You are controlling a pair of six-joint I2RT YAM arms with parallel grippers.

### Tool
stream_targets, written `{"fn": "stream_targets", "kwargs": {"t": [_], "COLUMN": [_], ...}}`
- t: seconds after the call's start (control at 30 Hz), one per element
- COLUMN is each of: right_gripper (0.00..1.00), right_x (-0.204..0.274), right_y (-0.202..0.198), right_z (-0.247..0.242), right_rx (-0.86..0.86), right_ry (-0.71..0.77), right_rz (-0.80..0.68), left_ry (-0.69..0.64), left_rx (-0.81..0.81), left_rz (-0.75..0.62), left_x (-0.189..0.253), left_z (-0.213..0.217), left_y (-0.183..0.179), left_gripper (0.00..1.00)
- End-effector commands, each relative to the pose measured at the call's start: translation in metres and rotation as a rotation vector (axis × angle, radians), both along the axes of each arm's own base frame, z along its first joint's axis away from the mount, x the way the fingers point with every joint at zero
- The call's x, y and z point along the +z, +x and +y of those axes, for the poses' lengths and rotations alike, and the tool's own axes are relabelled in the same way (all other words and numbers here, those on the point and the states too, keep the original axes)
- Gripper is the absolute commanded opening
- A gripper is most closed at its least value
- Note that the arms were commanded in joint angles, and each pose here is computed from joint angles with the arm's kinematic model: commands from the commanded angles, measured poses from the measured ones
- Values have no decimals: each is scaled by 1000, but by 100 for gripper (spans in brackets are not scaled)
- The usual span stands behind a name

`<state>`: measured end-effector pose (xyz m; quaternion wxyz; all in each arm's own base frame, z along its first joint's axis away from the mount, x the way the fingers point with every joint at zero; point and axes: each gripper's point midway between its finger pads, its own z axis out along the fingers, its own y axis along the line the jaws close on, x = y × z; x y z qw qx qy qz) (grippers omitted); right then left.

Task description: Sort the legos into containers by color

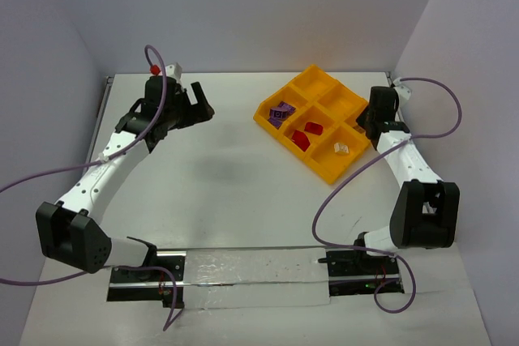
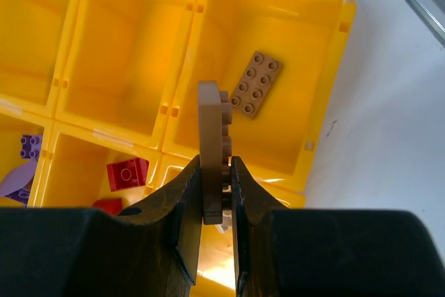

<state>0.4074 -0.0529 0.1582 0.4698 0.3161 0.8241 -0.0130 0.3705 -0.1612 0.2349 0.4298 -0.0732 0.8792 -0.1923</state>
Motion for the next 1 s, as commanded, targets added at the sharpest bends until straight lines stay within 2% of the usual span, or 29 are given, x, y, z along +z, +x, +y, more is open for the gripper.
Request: {"fn": "stream_targets", "kwargs": {"t": [0.0,0.27,0.43,0.53,0.63,0.97], "right_gripper": [0,0,0,0,0,1], "right_x": [16,18,25,29,31,7], "right_y": [11,15,12,10,11,26], "right_z": [-11,3,-6,-11,-16,-24], "right_rx": [-54,-11,-33,-35,-44,-86], "right_ry": [-4,64,14,-14,-20,45], "right_rz": [-44,-22,-5,8,17,99], "left_ry": [81,169,141,103,82,78], "left_rx": [43,88,162,159,162,142], "left_rz": [-112,-106,-205,-289,-317,-250], "left_x": [17,23,30,42,50,69], "left_z": [21,34,47,43,40,22], "left_y": [10,21,17,22,29,60], "left_gripper": [99,99,99,99,99,99]}}
